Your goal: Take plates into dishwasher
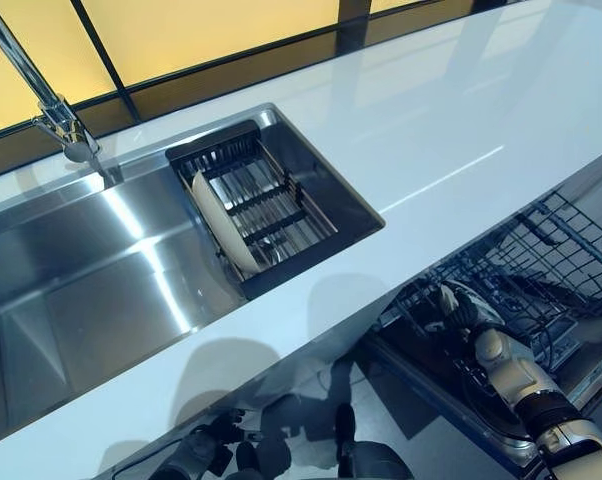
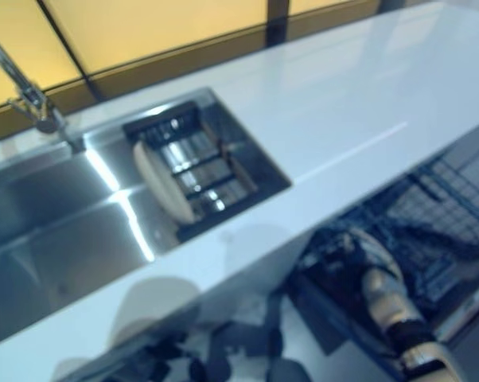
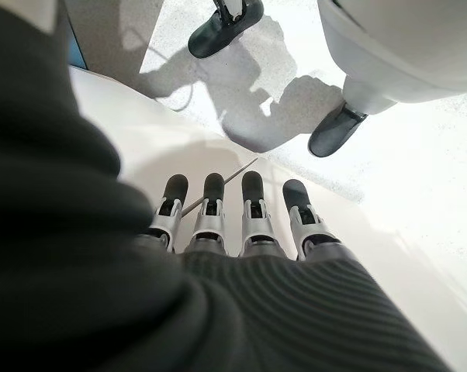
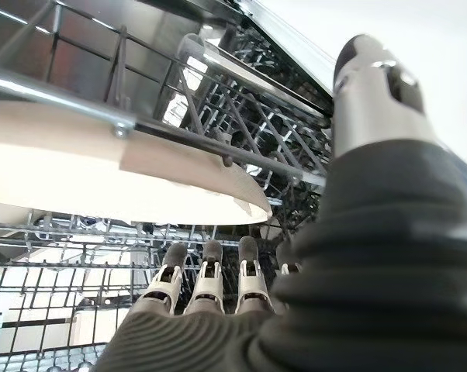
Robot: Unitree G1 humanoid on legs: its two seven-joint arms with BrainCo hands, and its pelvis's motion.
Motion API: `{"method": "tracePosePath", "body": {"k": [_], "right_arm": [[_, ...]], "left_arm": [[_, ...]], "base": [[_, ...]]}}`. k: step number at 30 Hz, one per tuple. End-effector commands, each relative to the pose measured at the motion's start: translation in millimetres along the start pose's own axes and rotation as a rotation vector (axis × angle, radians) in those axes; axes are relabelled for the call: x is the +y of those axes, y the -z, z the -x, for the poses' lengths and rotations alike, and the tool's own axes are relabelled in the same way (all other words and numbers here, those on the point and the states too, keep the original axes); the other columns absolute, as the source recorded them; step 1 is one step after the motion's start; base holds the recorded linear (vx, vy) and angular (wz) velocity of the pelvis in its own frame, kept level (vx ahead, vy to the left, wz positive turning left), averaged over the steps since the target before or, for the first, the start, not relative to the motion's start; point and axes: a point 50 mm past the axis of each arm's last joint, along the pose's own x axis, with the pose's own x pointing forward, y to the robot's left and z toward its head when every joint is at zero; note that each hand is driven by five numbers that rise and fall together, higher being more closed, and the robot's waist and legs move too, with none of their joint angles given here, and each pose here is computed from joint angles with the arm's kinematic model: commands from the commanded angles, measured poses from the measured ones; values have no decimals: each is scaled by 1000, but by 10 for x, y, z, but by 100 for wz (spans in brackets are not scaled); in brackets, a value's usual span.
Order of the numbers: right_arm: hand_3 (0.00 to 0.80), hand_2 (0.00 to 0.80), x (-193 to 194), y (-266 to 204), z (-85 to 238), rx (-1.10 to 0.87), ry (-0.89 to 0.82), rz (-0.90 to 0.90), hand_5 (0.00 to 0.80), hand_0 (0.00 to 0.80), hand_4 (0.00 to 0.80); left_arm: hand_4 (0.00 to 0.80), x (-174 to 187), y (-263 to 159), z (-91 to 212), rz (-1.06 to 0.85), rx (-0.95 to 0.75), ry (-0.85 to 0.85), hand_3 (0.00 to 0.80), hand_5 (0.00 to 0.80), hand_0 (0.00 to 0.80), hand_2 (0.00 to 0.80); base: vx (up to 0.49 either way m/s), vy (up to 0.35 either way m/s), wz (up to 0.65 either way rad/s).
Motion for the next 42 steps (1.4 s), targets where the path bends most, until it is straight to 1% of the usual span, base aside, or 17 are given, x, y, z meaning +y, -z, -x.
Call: {"method": "tracePosePath", "body": {"k": [1, 6, 11, 20, 24, 26, 27, 30, 35, 38, 42], "right_arm": [[0, 0, -168, -164, -10, -76, 103, -60, 0, 0, 0], [0, 0, -348, -204, 84, -120, 193, -138, 0, 0, 0], [0, 0, -556, -126, 272, -173, 266, -187, 0, 0, 0], [0, 0, -847, -40, 449, -220, 288, -242, 0, 0, 0], [0, 0, -952, 43, 547, -232, 302, -346, 0, 0, 0], [0, 0, -1059, 50, 621, -280, 338, -453, 0, 0, 0], [0, 0, -1084, 41, 642, -296, 350, -479, 0, 0, 0], [0, 0, -1229, -56, 765, -435, 429, -648, 0, 0, 0], [0, 0, -1427, -244, 957, -693, 487, -873, 0, 0, 0], [0, 0, -1514, -355, 1052, -823, 497, -953, 0, 0, 0], [0, 0, -1617, -620, 1193, -1052, 443, -1032, 0, 0, 0]], "left_arm": [[0, 256, -129, -8, -65, -27, -65, 0, 0, 0, 0], [0, 252, -64, 7, -42, -17, -78, 0, 0, 0, 0], [0, 240, 54, 31, -18, 3, -88, 0, 0, 0, 0], [0, 233, 166, 52, 23, 25, -96, 0, 0, 0, 0], [0, 191, 268, 72, 51, 41, -95, 0, 0, 0, 0], [0, 154, 328, 83, 72, 52, -96, 0, 0, 0, 0], [0, 144, 337, 83, 78, 55, -96, 0, 0, 0, 0], [0, 124, 360, 84, 109, 63, -105, 0, 0, 0, 0], [0, 114, 412, 98, 140, 74, -117, 0, 0, 0, 0], [0, 124, 439, 108, 147, 80, -121, 0, 0, 0, 0], [0, 137, 499, 125, 156, 101, -124, 0, 0, 0, 0]], "base": [[0, 0, 0], [0, 0, 0], [0, 0, 0], [18, 33, -11], [37, 69, -11], [30, 85, -4], [11, 81, -7], [-1, 124, -11], [-6, 132, -5], [-12, 130, 2], [-21, 135, 3]]}}
